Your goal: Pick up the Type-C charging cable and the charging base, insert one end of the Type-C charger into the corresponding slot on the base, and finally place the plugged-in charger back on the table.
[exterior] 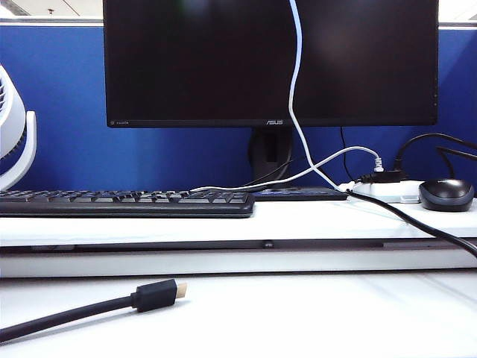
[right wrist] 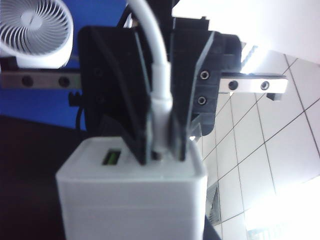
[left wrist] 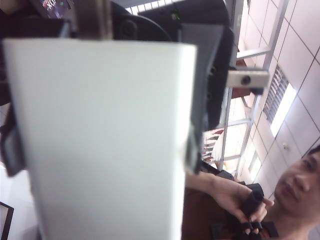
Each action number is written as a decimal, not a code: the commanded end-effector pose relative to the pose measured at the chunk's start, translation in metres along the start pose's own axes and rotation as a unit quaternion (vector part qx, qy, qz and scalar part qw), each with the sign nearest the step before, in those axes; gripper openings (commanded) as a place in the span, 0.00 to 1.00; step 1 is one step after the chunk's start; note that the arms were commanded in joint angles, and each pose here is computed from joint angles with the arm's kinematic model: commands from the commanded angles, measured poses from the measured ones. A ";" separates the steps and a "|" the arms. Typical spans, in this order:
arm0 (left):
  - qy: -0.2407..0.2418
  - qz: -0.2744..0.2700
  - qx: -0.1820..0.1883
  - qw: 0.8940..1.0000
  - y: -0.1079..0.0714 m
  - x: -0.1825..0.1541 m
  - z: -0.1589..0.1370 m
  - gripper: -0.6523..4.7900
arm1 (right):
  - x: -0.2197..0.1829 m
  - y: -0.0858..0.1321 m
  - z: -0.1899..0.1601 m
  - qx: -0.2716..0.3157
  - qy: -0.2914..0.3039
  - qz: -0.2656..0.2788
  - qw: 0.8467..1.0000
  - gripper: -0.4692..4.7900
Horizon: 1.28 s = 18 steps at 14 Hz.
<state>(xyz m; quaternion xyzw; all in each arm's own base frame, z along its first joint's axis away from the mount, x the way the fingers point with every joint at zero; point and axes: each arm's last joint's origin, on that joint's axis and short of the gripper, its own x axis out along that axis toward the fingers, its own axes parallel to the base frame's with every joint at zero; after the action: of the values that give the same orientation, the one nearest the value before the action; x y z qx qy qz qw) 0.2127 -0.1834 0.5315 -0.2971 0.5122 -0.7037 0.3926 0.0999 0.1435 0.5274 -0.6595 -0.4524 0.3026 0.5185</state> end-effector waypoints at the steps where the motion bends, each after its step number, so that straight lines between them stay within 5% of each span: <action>1: -0.073 0.006 0.005 0.997 0.006 -0.002 0.010 0.11 | 0.006 0.003 0.011 0.025 -0.097 -0.002 0.995 0.09; 18: -0.109 0.015 0.005 0.994 0.009 -0.012 0.015 0.11 | 0.007 0.001 0.023 0.022 -0.114 -0.002 0.993 0.09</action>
<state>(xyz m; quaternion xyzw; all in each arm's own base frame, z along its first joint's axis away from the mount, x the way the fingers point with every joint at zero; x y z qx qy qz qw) 0.2151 -0.1787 0.5315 -0.2998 0.5095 -0.7012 0.3985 0.0915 0.1502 0.5283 -0.6520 -0.4499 0.3053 0.5284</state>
